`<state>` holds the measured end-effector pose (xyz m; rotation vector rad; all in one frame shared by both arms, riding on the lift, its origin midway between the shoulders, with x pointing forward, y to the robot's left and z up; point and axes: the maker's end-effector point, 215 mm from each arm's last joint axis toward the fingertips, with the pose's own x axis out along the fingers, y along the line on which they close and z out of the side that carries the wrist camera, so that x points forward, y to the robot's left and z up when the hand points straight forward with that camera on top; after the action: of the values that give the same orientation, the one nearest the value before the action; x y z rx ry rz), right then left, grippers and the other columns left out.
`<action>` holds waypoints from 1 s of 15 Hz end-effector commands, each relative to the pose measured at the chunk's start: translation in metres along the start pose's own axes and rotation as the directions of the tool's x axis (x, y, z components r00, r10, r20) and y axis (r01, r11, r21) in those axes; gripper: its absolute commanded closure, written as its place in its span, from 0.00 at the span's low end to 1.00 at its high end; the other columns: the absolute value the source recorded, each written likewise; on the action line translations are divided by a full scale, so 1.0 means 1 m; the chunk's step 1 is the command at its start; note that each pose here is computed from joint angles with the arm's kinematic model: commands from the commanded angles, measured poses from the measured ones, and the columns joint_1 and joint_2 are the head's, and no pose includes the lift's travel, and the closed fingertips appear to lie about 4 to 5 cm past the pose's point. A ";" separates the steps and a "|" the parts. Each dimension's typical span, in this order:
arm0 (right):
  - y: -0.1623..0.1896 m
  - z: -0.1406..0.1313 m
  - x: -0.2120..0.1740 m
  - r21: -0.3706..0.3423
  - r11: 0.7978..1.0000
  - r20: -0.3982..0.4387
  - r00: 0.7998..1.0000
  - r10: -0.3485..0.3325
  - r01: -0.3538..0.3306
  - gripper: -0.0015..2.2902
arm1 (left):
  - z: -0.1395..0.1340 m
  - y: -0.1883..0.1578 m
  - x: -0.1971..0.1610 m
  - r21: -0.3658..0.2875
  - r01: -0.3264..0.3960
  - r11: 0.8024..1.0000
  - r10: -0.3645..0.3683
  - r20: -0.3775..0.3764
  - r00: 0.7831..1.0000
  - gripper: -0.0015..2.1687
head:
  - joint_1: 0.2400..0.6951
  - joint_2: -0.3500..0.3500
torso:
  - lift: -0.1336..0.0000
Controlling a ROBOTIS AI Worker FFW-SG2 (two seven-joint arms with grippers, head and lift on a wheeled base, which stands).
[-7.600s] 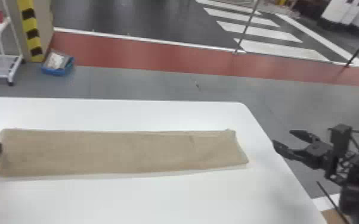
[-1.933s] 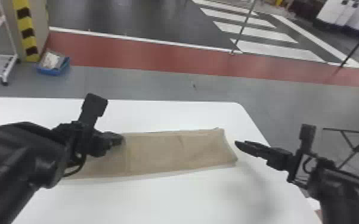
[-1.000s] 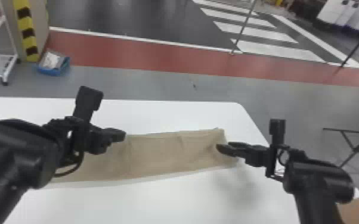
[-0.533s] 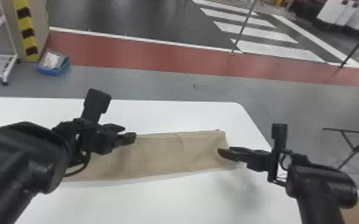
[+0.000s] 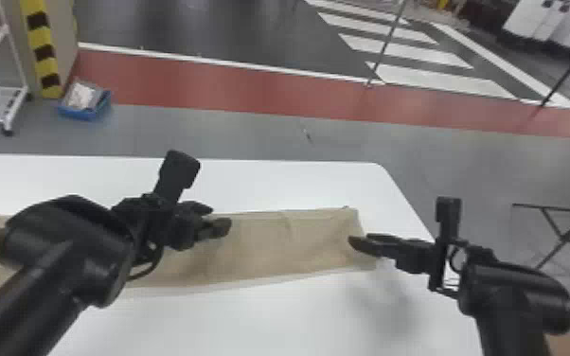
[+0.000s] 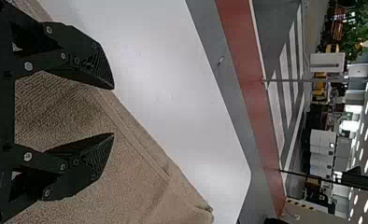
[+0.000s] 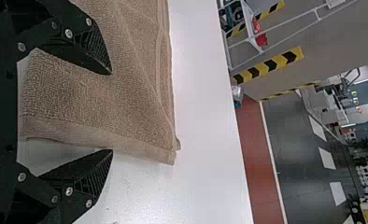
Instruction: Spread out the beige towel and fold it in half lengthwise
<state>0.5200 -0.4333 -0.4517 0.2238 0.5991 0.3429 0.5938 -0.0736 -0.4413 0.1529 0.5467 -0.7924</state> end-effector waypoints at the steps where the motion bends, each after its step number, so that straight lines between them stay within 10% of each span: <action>1: 0.000 0.001 0.000 -0.001 1.000 0.001 1.000 0.000 0.000 0.15 | -0.004 0.003 0.002 0.018 -0.010 1.000 0.010 -0.012 1.000 0.33 | 1.00 0.00 | 0.07; 15: -0.002 0.004 -0.005 0.004 1.000 0.014 1.000 0.001 -0.001 0.15 | -0.011 0.010 0.007 0.070 -0.033 0.997 0.037 -0.055 0.998 0.45 | 1.00 0.00 | 0.07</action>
<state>0.5191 -0.4368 -0.4470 0.2293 0.5874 0.3421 0.6006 -0.0686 -0.4541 0.2470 0.5643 -0.7766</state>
